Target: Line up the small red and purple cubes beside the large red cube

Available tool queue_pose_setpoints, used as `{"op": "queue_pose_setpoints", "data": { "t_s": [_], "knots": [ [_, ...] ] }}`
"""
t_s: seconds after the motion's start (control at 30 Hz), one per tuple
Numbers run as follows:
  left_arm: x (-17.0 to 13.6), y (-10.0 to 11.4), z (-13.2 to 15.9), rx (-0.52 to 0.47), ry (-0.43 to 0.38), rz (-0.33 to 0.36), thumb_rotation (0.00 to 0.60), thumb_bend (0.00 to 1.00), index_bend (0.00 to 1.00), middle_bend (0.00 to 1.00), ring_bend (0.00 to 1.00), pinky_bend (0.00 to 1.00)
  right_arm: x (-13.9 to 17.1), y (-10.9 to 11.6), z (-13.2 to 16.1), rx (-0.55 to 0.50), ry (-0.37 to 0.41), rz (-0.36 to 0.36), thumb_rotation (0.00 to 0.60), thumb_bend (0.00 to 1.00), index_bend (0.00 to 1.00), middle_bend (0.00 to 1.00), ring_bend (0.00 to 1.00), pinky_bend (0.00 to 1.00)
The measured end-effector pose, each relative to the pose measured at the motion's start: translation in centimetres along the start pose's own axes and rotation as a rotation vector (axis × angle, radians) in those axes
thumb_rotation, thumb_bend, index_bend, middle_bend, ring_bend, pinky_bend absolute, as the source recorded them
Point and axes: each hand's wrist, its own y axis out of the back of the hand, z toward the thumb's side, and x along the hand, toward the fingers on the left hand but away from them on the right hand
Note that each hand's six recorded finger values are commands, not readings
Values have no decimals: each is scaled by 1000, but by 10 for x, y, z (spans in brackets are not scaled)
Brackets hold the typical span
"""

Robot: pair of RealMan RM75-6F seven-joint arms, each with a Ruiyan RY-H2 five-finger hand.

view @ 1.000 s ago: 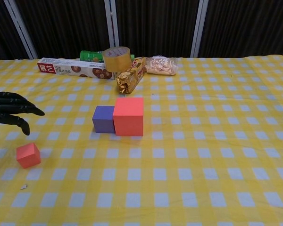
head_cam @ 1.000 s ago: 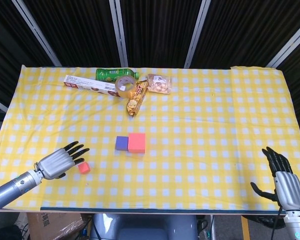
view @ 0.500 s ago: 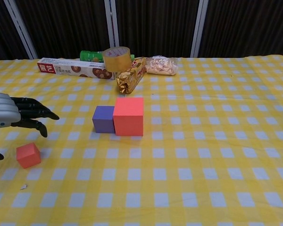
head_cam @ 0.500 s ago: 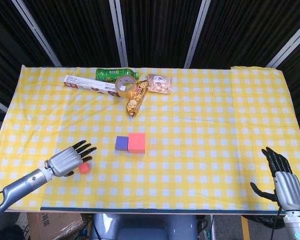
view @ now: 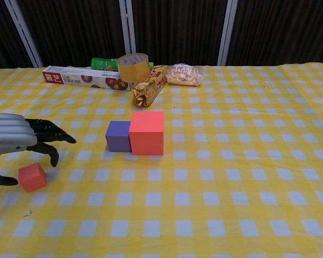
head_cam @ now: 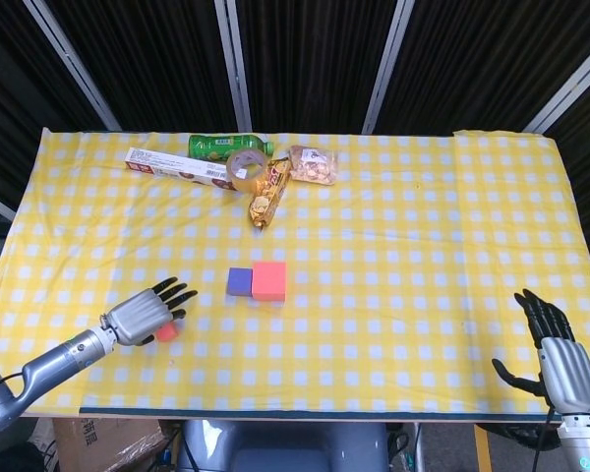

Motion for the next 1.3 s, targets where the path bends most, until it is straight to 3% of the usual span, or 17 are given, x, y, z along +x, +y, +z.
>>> {"op": "queue_pose_setpoints", "data": {
  "t_s": [0.47, 0.8, 1.0, 1.3],
  "knots": [
    [-1, -1, -8, -17, 33, -11, 600, 374, 408, 0, 0, 0, 0, 0, 1, -1, 3, 0, 600, 308, 0, 0, 0, 0],
    [4, 23, -17, -195, 138, 48, 600, 374, 424, 0, 0, 0, 1, -1, 1, -2, 2, 3, 600, 307, 0, 0, 0, 0],
    [9, 36, -30, -270, 250, 72, 600, 374, 427, 0, 0, 0, 1, -1, 1, -3, 3, 5, 600, 307, 0, 0, 0, 0],
    [23, 44, -50, -432, 524, 45, 600, 374, 427, 0, 0, 0, 1, -2, 2, -7, 4, 10, 600, 308, 0, 0, 0, 0]
  ]
}}
